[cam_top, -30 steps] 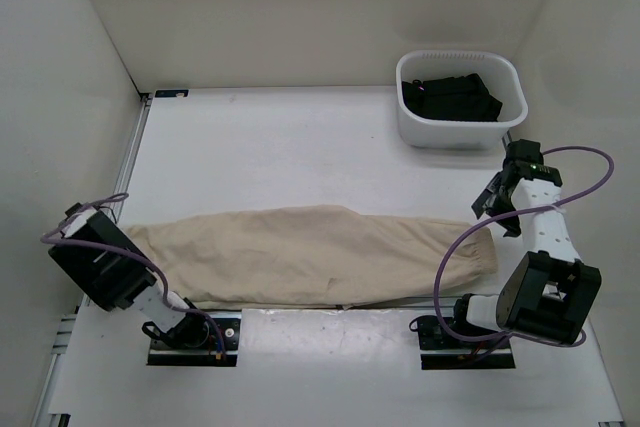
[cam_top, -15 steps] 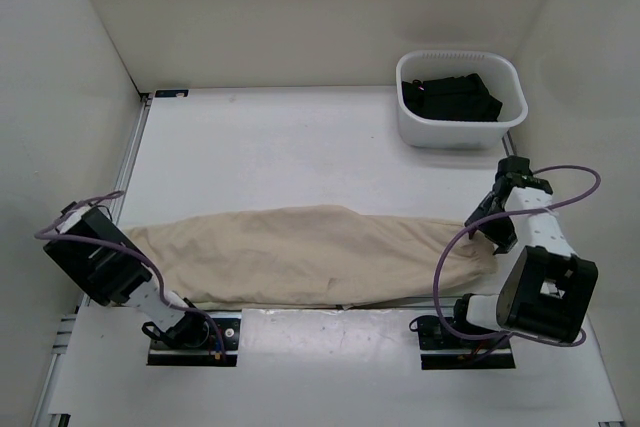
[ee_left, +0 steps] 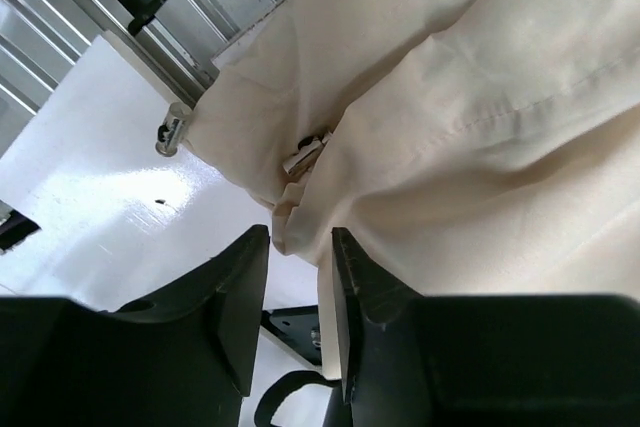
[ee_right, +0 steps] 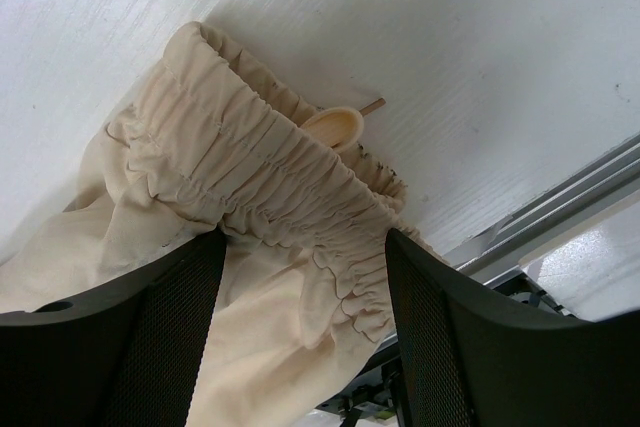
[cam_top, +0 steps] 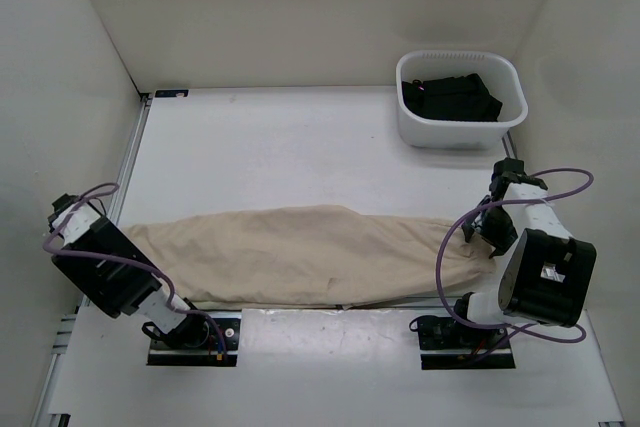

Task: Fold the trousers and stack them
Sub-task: Fold the trousers

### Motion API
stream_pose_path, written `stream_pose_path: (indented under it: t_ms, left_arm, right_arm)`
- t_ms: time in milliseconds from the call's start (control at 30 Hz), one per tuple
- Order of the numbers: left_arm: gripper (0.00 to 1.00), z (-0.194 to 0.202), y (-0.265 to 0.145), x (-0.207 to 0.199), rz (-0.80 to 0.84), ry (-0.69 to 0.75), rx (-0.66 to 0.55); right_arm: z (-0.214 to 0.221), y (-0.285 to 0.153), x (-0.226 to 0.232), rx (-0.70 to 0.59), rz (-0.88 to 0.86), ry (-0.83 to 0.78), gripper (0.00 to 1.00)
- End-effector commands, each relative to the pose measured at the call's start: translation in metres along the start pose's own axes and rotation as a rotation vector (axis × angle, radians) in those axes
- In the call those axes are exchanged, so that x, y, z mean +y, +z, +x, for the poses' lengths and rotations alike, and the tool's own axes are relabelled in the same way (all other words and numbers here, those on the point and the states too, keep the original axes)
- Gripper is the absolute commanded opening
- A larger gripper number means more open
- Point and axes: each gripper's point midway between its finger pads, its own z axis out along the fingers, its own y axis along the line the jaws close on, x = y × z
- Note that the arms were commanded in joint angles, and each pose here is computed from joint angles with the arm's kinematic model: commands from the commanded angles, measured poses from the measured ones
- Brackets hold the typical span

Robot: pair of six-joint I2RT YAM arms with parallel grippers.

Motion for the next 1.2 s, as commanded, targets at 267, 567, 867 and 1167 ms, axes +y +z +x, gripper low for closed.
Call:
stream_pose_path:
  t_ms: [267,567,867,1167]
  left_arm:
    - [0.43,0.009,0.016,0.009,-0.064,0.000,0.050]
    - [0.14,-0.025,-0.019,0.028,-0.088,-0.078,-0.130]
    - [0.14,-0.023,-0.031,0.052,-0.216,-0.129,-0.221]
    - [0.81,-0.001,0.014,0.057,-0.333,-0.081,-0.075]
  right_arm:
    - [-0.001,0.001,-0.002,-0.020,0.000,-0.007,0.71]
    - [0.005,0.007,-0.014,-0.005,0.062,-0.015,0.69]
    - [0.007,0.015,-0.014,0.021,0.087,-0.014,0.69]
    - [-0.019,-0.021,-0.021,-0.079,0.105,-0.005,0.88]
